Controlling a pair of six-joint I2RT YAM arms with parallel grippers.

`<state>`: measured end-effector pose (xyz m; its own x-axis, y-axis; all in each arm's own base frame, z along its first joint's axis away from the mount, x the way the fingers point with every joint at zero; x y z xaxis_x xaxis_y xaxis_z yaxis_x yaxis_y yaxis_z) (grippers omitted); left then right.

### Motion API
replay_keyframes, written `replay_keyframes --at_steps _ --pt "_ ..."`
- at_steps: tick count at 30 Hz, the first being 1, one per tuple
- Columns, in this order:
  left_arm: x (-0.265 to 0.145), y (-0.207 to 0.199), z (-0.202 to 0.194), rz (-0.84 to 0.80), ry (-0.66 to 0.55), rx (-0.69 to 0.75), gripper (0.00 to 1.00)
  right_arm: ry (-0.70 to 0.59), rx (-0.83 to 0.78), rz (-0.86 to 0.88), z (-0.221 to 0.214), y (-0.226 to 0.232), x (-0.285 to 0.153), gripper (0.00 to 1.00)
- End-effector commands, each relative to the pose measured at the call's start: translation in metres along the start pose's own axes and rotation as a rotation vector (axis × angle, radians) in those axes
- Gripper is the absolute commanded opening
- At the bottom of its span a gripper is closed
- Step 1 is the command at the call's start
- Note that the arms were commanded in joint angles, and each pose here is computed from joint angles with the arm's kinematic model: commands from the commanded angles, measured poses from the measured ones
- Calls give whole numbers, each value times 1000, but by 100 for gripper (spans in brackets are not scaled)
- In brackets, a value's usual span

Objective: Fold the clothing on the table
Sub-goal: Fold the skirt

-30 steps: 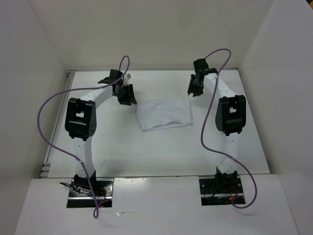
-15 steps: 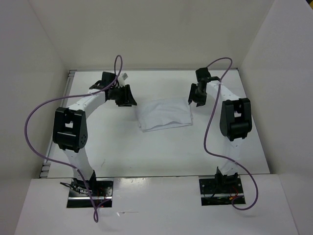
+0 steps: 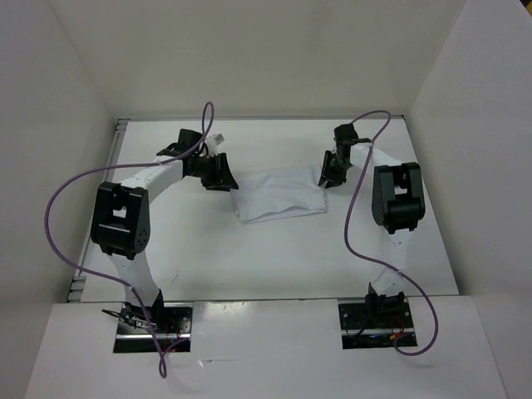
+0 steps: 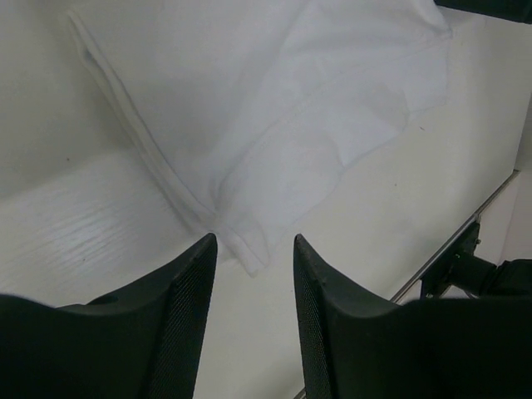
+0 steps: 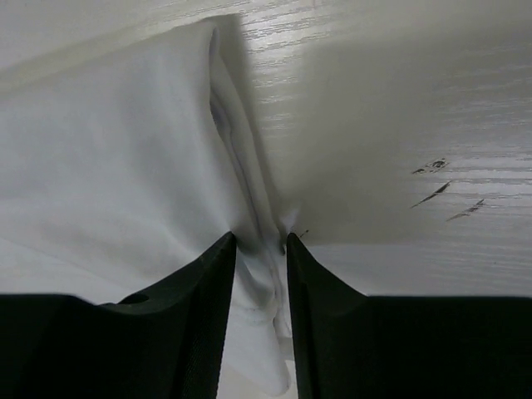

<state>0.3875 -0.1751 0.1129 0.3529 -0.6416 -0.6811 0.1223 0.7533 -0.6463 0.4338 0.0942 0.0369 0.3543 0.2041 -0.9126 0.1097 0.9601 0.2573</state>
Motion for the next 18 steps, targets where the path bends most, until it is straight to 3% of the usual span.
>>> replay_keyframes --at_steps 1,5,9,18 --pt "-23 -38 18 -97 -51 70 49 28 3 2 -10 -7 18 36" --pt "-31 -59 31 -147 -73 120 49 80 27 99 -19 3 21 25" --pt "-18 -57 34 -146 -55 126 49 147 67 210 -39 13 19 0" --pt "42 -57 9 -181 65 130 49 81 174 170 -55 14 -30 0"
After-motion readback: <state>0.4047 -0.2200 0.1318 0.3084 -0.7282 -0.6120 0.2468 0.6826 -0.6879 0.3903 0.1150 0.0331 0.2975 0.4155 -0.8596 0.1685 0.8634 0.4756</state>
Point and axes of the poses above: each gripper's point midway between its finger pads, its own x axis out along the fingers, its own y axis along the line the jaws close on, z = x × y, the point moved 2 cm from there along -x, back along the fingers, and after that the axes turned 4 degrees about -x, right-handed, at the moved point
